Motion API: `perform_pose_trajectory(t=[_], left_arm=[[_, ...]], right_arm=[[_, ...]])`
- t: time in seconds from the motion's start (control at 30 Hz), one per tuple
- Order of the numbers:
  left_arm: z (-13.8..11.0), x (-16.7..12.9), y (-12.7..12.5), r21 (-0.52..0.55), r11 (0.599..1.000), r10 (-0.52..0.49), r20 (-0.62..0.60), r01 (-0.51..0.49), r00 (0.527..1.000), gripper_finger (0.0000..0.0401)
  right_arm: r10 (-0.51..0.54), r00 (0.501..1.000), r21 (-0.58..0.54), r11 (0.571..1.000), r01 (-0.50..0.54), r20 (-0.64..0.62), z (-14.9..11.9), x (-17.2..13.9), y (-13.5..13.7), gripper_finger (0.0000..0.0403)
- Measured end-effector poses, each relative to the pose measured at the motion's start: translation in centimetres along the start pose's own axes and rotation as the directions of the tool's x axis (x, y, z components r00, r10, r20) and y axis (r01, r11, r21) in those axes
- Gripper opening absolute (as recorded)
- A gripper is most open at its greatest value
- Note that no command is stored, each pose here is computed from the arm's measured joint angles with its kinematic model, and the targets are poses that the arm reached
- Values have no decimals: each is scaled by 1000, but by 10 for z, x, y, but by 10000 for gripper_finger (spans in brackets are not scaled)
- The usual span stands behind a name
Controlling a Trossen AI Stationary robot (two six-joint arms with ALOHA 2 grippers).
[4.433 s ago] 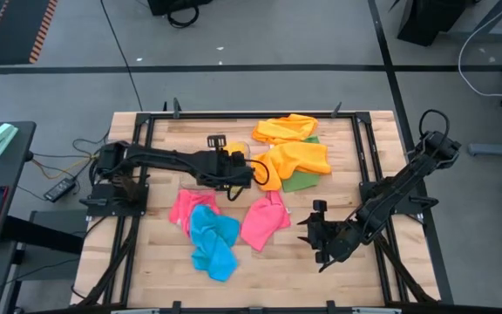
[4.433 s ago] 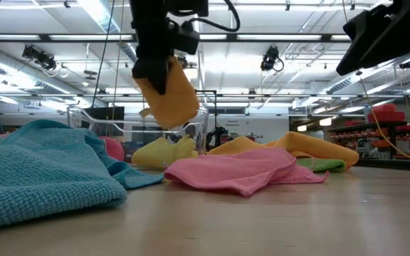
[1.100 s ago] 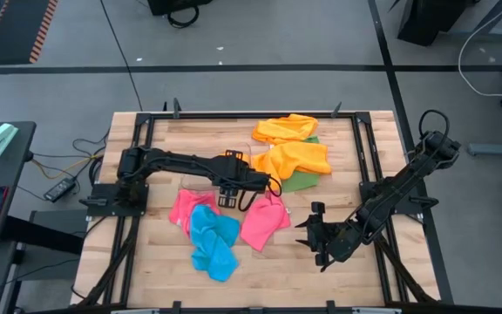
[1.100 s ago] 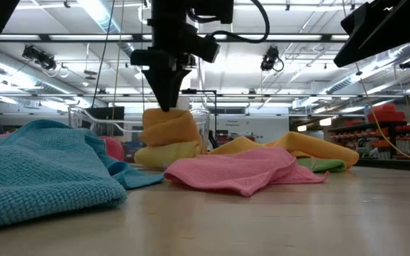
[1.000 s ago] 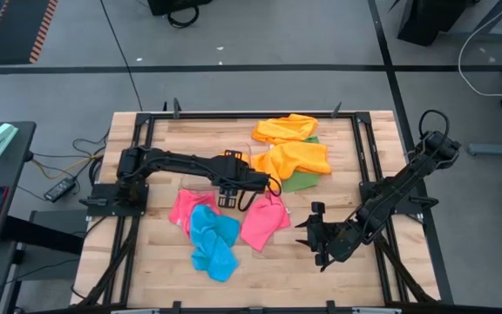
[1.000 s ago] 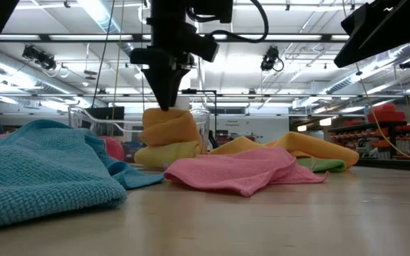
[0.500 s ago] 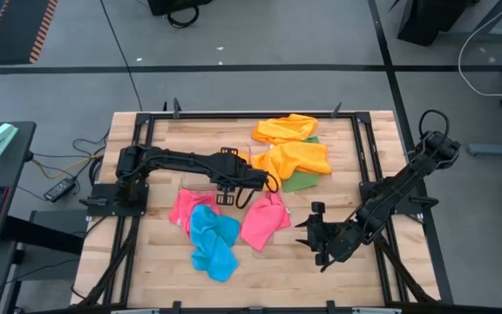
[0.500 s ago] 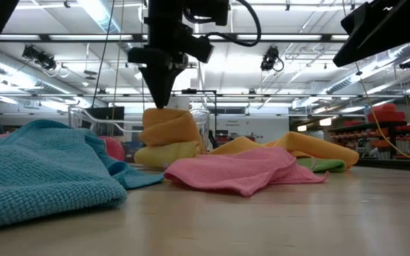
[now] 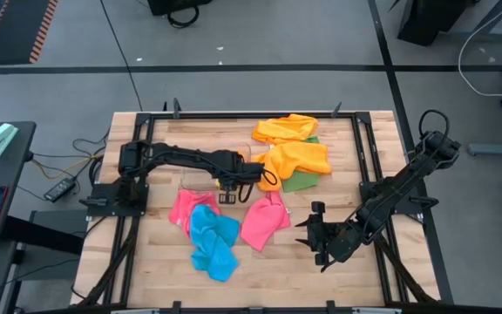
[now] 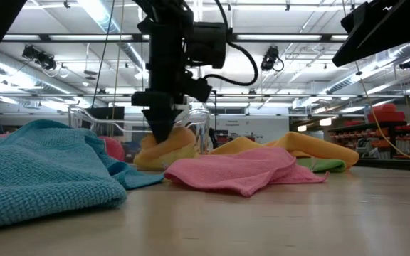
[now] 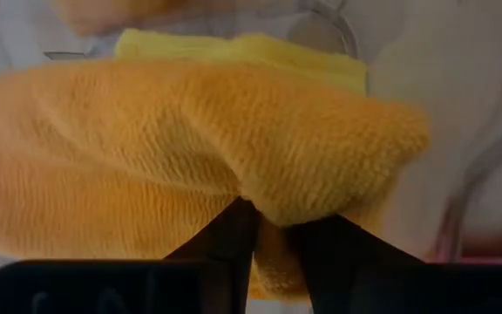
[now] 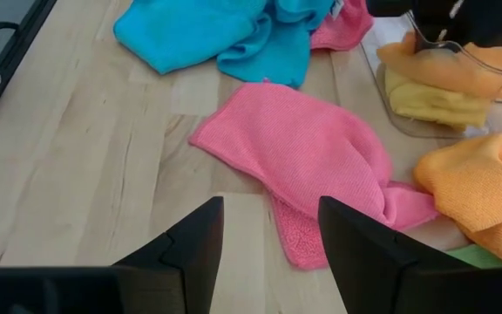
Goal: Fold microfiber towels
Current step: Put the bottom folded orange microfiber cloth into the transparent bin
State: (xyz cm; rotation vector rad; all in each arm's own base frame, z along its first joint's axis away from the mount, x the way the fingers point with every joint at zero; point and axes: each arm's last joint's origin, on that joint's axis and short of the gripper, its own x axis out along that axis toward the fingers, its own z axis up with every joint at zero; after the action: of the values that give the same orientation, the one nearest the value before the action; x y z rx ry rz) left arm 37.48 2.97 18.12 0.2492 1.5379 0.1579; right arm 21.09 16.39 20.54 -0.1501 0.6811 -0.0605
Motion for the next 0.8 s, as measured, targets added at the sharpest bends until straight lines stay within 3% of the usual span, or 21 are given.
perform_pose_trajectory(t=[0.27,0.5,0.8], left_arm=[[6,-28,-9,36,999,-4,9,4,1000,78],[14,-46,-7,3,1000,2,67,-2,998,108],[-2,-49,-9,-20,999,32,-80,-33,996,161]], right_arm=[[-1,1000,1,1000,1,0,0,0,0,197],[-19,999,-28,999,18,-43,-5,-1,-2,197],[10,999,-50,999,-13,-44,-10,-7,7,198]])
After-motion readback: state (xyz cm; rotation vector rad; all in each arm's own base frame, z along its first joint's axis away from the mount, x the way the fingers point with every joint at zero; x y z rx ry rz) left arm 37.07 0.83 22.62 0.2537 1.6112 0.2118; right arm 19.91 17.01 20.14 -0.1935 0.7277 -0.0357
